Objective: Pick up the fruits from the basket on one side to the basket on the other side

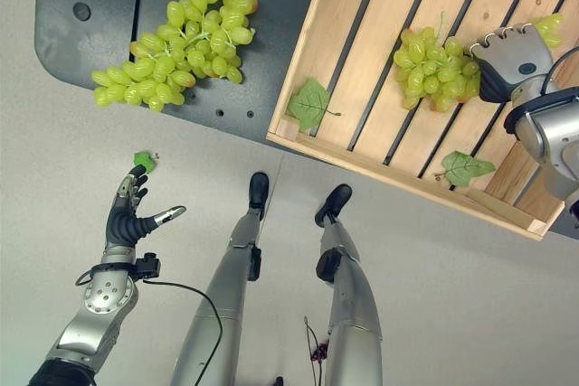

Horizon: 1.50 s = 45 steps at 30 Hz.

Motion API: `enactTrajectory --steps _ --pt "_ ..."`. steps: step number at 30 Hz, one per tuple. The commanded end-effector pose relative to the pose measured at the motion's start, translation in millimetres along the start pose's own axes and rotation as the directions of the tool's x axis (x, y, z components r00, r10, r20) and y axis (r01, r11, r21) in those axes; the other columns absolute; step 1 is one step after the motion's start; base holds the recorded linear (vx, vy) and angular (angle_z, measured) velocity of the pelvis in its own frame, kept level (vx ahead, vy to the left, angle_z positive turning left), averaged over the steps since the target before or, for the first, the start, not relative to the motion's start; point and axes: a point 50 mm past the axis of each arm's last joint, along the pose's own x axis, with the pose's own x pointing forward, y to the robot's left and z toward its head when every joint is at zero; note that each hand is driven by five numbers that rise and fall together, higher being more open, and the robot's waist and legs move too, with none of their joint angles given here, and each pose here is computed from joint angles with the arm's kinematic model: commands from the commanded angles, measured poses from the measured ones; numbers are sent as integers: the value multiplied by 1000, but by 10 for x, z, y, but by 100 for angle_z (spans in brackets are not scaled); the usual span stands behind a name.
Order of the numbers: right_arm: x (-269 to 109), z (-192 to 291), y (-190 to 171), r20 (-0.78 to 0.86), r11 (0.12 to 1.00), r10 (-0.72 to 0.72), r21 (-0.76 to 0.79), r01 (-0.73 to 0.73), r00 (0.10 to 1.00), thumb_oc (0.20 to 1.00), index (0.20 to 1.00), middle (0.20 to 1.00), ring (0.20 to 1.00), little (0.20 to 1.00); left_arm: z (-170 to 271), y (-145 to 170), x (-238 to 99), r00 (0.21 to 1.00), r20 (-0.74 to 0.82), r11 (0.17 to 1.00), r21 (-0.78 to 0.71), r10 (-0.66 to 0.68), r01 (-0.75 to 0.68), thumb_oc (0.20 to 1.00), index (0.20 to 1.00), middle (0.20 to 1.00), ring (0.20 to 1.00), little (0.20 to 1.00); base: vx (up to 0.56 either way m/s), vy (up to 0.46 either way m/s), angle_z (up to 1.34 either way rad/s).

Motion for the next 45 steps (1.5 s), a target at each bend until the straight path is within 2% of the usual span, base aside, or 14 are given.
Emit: enactTrajectory --steps 1,9,14,15,16,18,24,28,32,36,45 --pt "25 149 30 56 999 12 36 -14 998 200 200 200 200 200 166 39 -113 996 87 1000 -14 6 -4 1000 1000 1000 1000 1000 0 0 0" --pt "11 301 41 87 990 0 139 -12 996 200 200 200 200 200 162 40 -126 997 79 1000 -22 0 2 1000 1000 1000 1000 1000 0 0 0" --pt "-3 401 67 90 956 -10 294 -17 996 200 200 200 200 200 161 20 -122 997 73 999 -37 -20 23 1000 1000 1000 1000 1000 -14 3 1" --pt "-18 453 70 99 927 -19 375 -20 995 200 200 200 200 200 155 14 -130 997 68 998 -44 -31 34 1000 1000 1000 1000 1000 0 0 0" --pt "-26 452 77 98 926 -17 377 -21 995 200 200 200 200 200 154 16 -133 997 68 998 -43 -33 36 1000 1000 1000 1000 1000 -35 -2 3" --pt "-95 515 119 94 856 -29 516 -24 995 200 200 200 200 200 113 47 -161 998 43 998 -46 -39 41 1000 1000 1000 1000 1000 0 0 0" --pt "-233 543 157 116 814 -27 579 -46 993 200 200 200 200 200 -7 152 -254 998 -23 998 -14 -64 63 1000 1000 1000 1000 1000 -5 -1 0" --pt "-394 554 220 116 713 -14 698 -71 993 200 200 200 200 200 -107 211 -334 992 -82 996 -6 -93 93 1000 1000 1000 1000 1000 9 -14 4" --pt "-495 494 255 98 705 -6 707 -65 995 200 200 200 200 200 -167 226 -381 986 -119 993 -3 -119 119 1000 1000 1000 1000 1000 3 -21 6" --pt "-582 341 212 80 782 -10 622 -42 997 200 200 200 200 200 -289 287 -449 971 -187 987 32 -148 157 1000 1000 1000 1000 1000 -12 2 4" --pt "-777 281 416 19 714 57 698 -54 998 200 200 200 200 200 -373 355 -514 960 -234 985 42 -153 167 1000 1000 1000 1000 1000 33 -10 -1"
